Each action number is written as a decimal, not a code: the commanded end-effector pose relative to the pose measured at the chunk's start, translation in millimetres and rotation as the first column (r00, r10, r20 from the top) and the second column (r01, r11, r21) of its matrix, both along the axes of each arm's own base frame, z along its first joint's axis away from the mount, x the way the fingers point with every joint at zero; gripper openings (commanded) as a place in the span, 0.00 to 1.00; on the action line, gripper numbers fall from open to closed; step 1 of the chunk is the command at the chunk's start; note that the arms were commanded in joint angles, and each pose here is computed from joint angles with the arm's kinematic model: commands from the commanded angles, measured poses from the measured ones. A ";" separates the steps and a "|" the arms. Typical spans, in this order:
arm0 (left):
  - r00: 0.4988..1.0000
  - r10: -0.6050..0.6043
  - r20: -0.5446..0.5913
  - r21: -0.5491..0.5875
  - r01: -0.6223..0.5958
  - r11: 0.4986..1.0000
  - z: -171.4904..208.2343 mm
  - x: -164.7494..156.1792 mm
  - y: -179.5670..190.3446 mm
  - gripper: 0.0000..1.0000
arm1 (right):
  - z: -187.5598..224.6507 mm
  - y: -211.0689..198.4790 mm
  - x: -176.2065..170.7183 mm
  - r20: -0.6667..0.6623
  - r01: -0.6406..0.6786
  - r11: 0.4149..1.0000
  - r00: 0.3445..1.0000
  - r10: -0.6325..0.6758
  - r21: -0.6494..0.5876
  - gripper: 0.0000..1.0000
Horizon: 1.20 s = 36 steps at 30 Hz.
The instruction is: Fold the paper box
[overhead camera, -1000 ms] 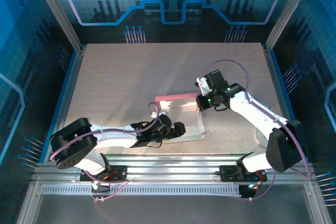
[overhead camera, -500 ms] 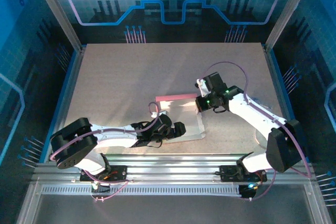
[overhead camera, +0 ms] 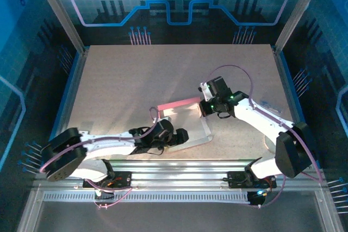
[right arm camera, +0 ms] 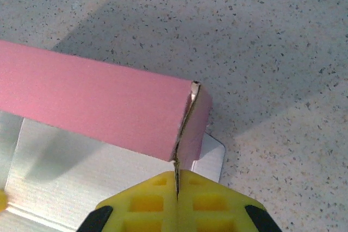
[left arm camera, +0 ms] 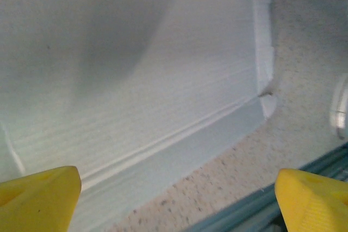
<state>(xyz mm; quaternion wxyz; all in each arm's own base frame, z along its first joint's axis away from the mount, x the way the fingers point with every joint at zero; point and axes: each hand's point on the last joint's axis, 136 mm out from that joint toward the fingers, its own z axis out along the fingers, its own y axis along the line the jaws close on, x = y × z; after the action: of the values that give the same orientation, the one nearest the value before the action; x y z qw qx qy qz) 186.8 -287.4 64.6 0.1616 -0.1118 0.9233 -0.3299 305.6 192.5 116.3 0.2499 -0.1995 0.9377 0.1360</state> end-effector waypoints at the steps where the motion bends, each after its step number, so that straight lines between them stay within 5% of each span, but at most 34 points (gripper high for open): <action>1: 0.998 -0.055 0.022 0.014 0.055 0.998 32.3 -6.4 9.6 0.92 | -16.3 6.4 -7.8 -0.060 -0.075 0.996 0.996 0.073 -0.039 0.04; 15: 0.980 -0.098 0.175 0.044 0.092 0.995 145.9 33.9 68.4 0.94 | -14.6 55.2 14.2 -0.028 -0.265 0.960 0.964 0.263 -0.088 0.06; 23: 0.982 -0.067 0.174 0.055 0.058 0.997 125.2 96.7 89.6 0.95 | -13.0 79.0 13.6 -0.002 -0.328 0.941 0.944 0.329 -0.076 0.08; 36: 0.955 -0.184 0.233 -0.063 0.204 0.977 100.8 156.9 46.1 0.89 | -14.5 89.6 6.5 0.005 -0.333 0.940 0.943 0.334 -0.070 0.08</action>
<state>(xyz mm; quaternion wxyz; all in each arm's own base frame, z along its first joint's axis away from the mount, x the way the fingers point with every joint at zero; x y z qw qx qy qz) 326.5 -226.6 143.2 0.1997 -0.0291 0.9108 -0.3601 325.4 280.7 118.2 0.2571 -0.3577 0.8860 0.1446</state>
